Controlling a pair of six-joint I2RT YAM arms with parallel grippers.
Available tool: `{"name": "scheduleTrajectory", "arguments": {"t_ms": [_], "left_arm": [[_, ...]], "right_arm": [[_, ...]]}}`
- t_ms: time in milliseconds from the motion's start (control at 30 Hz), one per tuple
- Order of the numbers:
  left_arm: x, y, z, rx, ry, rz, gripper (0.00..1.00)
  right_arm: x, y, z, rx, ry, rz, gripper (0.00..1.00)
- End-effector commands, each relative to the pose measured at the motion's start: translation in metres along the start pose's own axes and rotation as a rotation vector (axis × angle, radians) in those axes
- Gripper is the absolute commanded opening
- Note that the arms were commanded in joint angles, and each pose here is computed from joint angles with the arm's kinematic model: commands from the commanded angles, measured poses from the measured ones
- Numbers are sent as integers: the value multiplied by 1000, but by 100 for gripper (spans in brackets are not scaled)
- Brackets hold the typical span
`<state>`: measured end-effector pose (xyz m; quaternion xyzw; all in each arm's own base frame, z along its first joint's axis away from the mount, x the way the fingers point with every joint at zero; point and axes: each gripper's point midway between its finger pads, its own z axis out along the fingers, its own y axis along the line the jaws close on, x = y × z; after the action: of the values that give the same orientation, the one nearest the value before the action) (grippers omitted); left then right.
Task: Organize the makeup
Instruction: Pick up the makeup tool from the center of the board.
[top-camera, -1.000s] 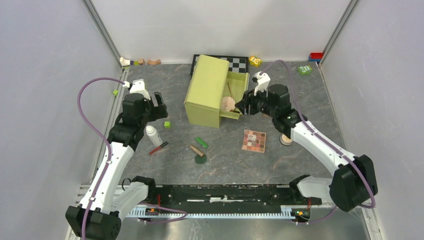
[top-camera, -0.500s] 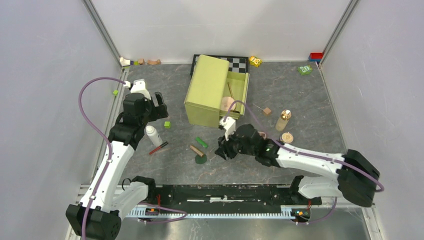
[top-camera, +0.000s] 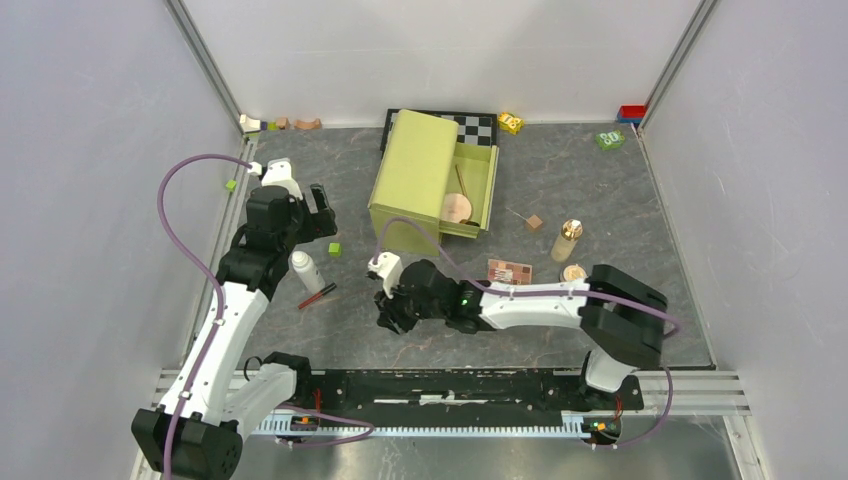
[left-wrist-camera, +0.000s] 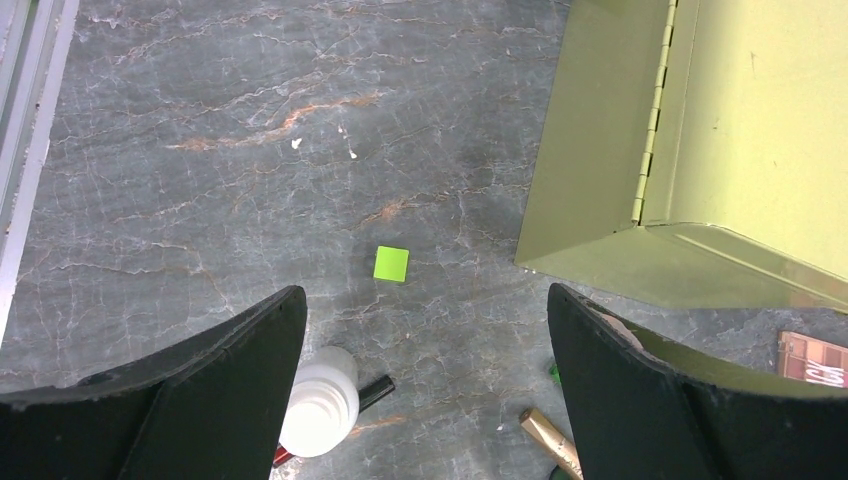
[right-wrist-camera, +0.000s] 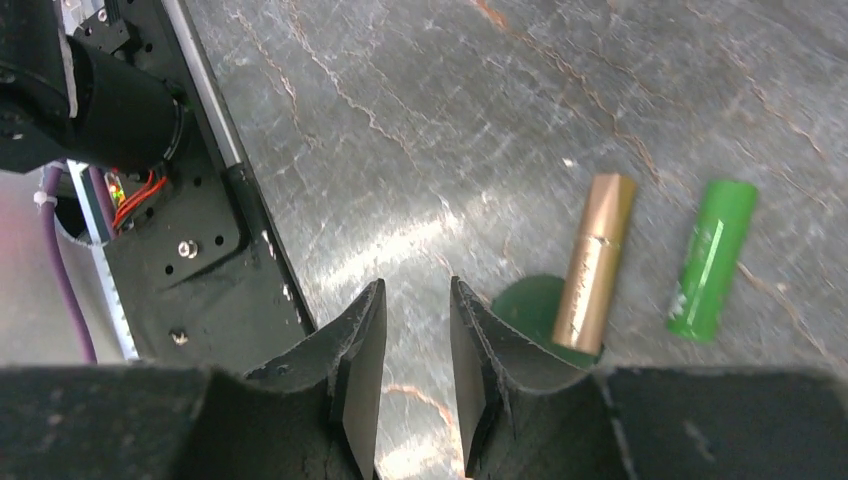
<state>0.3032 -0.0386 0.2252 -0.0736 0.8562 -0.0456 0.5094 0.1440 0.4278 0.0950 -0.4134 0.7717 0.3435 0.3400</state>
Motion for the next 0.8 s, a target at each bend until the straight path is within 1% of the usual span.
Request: {"name": "scheduleTrajectory", "arguments": {"t_ms": [0, 133, 200, 367, 767], "left_arm": [[-12, -3, 0, 13, -47, 40, 96], [-12, -2, 0, 11, -47, 41, 96], [-13, -2, 0, 10, -50, 40, 96], [-12, -3, 0, 13, -48, 40, 96], [-13, -2, -1, 10, -51, 41, 96]], "right_arm": [[-17, 13, 24, -49, -17, 9, 35], [-6, 12, 39, -50, 34, 23, 34], [1, 5, 43, -11, 63, 33, 35], [15, -12, 51, 85, 128, 57, 39], [23, -68, 45, 325, 184, 133, 49]]}}
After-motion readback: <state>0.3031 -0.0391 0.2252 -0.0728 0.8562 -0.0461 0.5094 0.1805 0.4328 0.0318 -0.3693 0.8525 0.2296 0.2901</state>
